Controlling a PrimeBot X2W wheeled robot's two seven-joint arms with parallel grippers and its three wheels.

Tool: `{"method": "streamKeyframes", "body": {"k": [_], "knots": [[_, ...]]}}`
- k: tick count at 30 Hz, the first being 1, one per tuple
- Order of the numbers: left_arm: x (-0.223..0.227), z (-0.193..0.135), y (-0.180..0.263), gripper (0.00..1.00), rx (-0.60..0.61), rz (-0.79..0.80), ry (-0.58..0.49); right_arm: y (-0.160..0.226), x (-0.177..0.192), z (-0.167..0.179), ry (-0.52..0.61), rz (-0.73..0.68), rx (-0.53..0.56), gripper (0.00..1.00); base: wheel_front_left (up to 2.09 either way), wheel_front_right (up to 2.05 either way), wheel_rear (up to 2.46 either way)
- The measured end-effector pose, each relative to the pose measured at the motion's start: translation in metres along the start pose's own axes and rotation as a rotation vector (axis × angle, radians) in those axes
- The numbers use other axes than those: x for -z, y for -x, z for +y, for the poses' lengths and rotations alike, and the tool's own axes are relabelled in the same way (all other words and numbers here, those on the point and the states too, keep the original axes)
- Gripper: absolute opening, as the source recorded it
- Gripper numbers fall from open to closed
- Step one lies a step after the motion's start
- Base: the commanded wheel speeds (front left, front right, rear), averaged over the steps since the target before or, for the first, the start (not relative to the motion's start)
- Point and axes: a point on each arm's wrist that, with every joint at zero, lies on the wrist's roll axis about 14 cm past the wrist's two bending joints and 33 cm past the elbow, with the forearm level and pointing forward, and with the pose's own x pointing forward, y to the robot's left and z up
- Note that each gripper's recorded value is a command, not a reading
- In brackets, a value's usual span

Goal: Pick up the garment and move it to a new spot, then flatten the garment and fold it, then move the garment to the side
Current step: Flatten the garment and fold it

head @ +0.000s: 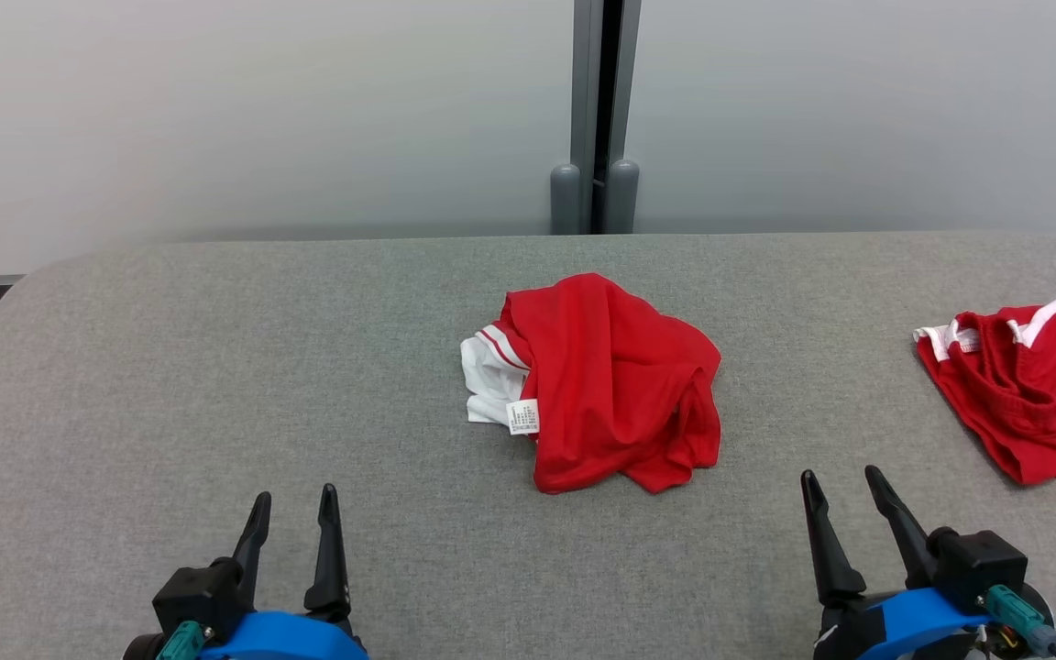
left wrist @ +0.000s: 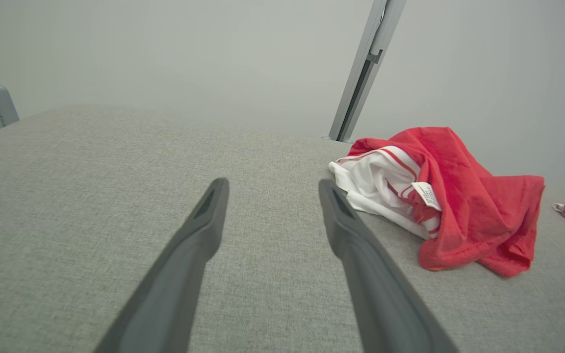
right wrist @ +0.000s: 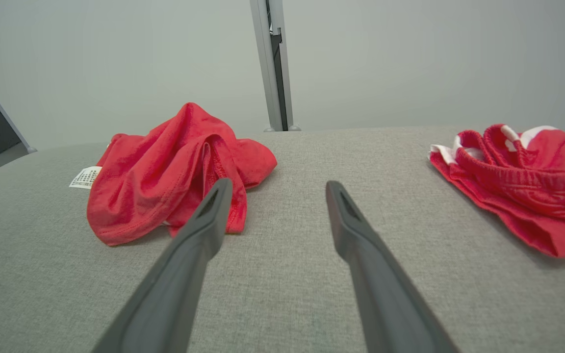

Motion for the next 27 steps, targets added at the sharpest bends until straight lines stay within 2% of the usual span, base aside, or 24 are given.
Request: {"method": "streamKeyframes", "body": {"k": [11,21,24,27], "knots": [[0.004,0.003,0.004,1.0,-0.009,0.01,-0.005,-0.004,0.004,0.021,0.018,0.013,-0.066,1.0,0.0,0.0,0.0],[0.008,0.016,0.007,1.0,-0.051,0.018,-0.006,-0.036,0.007,0.091,0.09,0.031,-0.296,1.0,0.0,0.0,0.0],[0.009,0.019,0.006,1.0,-0.064,0.021,0.0,-0.05,0.014,0.11,0.132,0.069,-0.359,1.0,0.0,0.0,0.0],[0.008,0.025,0.007,1.0,-0.084,0.018,0.005,-0.061,0.038,0.111,0.179,0.181,-0.368,1.0,0.0,0.0,0.0]]}}
